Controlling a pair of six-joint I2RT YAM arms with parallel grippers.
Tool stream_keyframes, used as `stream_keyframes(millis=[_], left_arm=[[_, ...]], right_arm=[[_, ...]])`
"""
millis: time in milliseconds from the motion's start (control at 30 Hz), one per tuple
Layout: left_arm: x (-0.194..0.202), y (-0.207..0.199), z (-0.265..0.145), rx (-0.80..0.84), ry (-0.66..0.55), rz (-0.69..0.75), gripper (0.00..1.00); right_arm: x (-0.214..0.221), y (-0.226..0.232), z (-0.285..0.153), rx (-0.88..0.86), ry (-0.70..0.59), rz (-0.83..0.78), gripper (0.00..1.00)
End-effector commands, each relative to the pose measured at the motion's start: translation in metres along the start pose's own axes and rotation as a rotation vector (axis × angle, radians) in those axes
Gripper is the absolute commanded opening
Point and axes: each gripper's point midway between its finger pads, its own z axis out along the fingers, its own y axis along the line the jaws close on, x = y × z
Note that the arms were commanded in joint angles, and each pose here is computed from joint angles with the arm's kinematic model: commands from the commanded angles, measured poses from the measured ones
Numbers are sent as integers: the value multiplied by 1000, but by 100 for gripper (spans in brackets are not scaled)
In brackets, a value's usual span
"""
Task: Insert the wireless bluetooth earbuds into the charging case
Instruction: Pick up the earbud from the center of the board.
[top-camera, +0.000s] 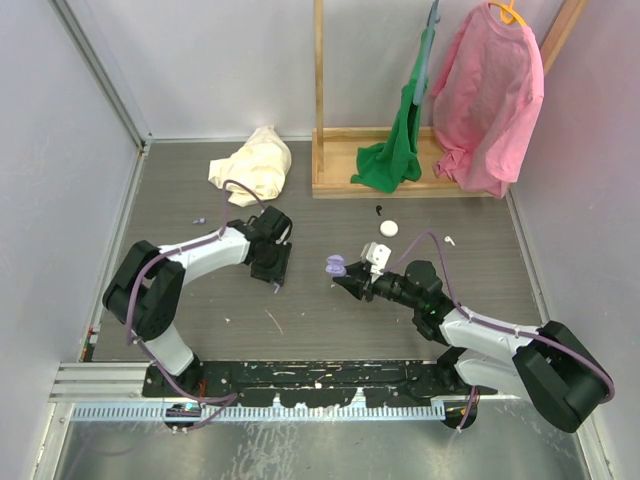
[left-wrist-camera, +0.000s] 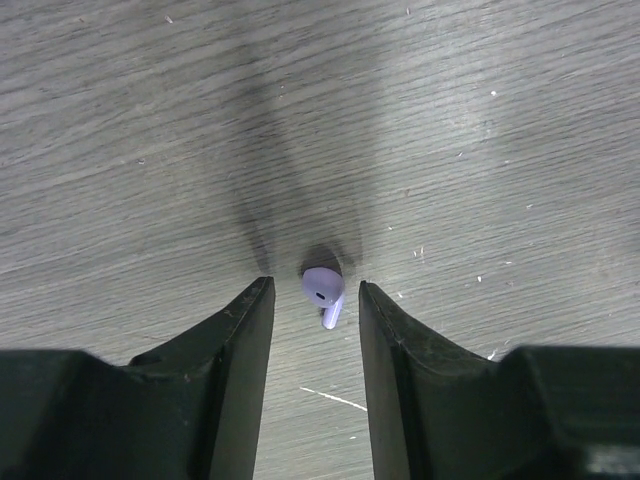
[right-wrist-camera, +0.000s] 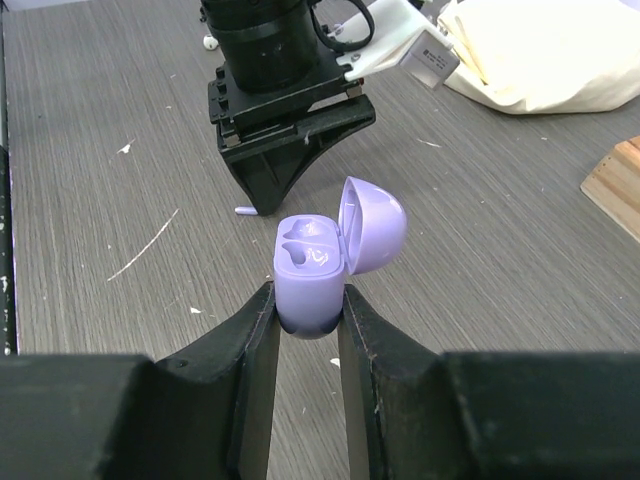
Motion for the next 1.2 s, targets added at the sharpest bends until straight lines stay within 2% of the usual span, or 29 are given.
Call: stream_keyframes(millis=[0, 667, 1167], left_arm=[[-9, -6, -11, 8, -12, -6, 42], [-4, -7, 3, -12, 62, -34, 36], [7, -8, 7, -42, 100, -3, 24]], right_arm=[[-28, -6, 4, 15, -70, -47, 1], [-27, -4, 4, 6, -62, -49, 1], [-28, -4, 4, 4, -63, -51, 1]])
